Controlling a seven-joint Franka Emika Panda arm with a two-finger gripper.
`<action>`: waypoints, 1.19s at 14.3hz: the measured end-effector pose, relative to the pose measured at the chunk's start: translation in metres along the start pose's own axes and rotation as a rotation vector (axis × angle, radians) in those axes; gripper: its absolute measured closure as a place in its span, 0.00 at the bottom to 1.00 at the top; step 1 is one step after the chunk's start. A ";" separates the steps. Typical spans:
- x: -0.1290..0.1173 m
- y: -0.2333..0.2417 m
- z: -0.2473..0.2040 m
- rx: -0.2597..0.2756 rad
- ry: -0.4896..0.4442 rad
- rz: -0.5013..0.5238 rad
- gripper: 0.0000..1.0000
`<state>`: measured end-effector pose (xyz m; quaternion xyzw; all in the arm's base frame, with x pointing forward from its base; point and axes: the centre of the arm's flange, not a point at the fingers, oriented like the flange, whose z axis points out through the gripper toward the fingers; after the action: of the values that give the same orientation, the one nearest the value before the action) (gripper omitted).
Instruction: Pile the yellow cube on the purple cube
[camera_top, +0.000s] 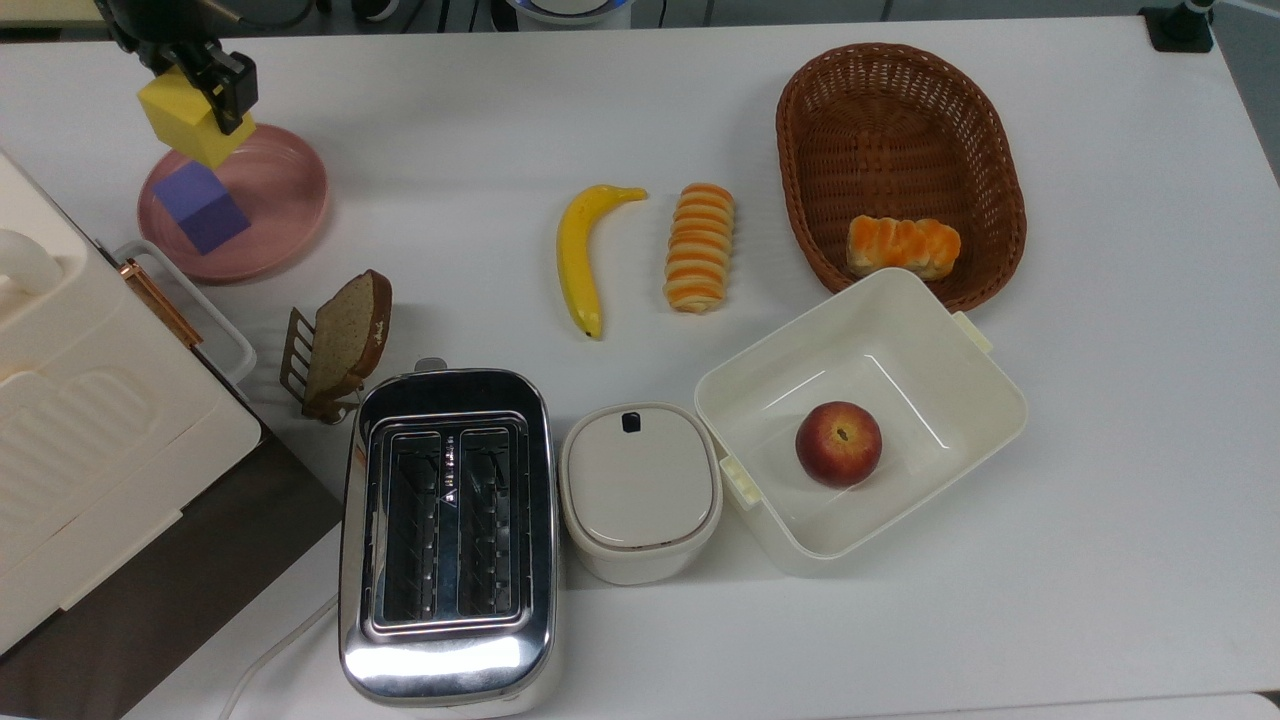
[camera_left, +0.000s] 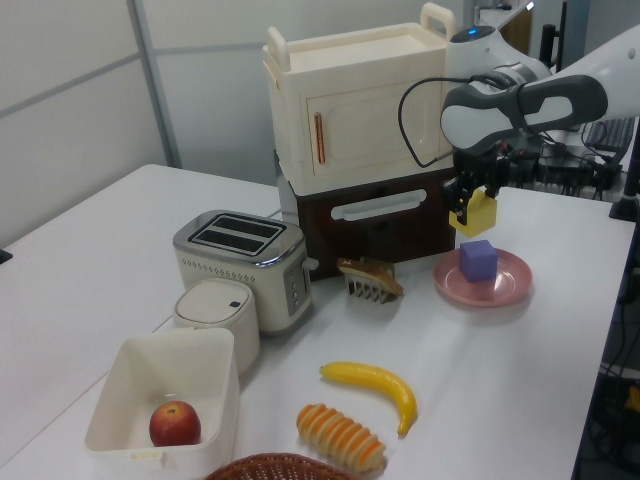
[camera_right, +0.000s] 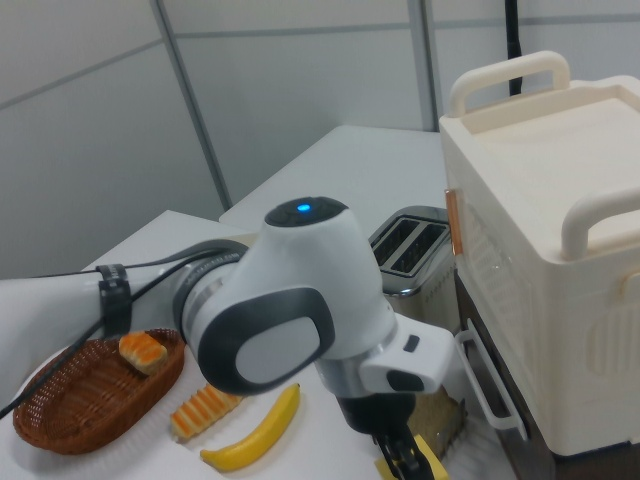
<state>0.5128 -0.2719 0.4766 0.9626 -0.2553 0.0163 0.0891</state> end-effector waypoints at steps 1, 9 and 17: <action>0.002 0.003 0.005 -0.002 -0.002 0.006 0.37; 0.017 0.034 0.059 -0.022 -0.017 0.046 0.37; 0.021 0.030 0.072 -0.025 -0.016 0.024 0.37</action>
<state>0.5158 -0.3205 0.4120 0.9583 -0.2679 0.0066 0.0991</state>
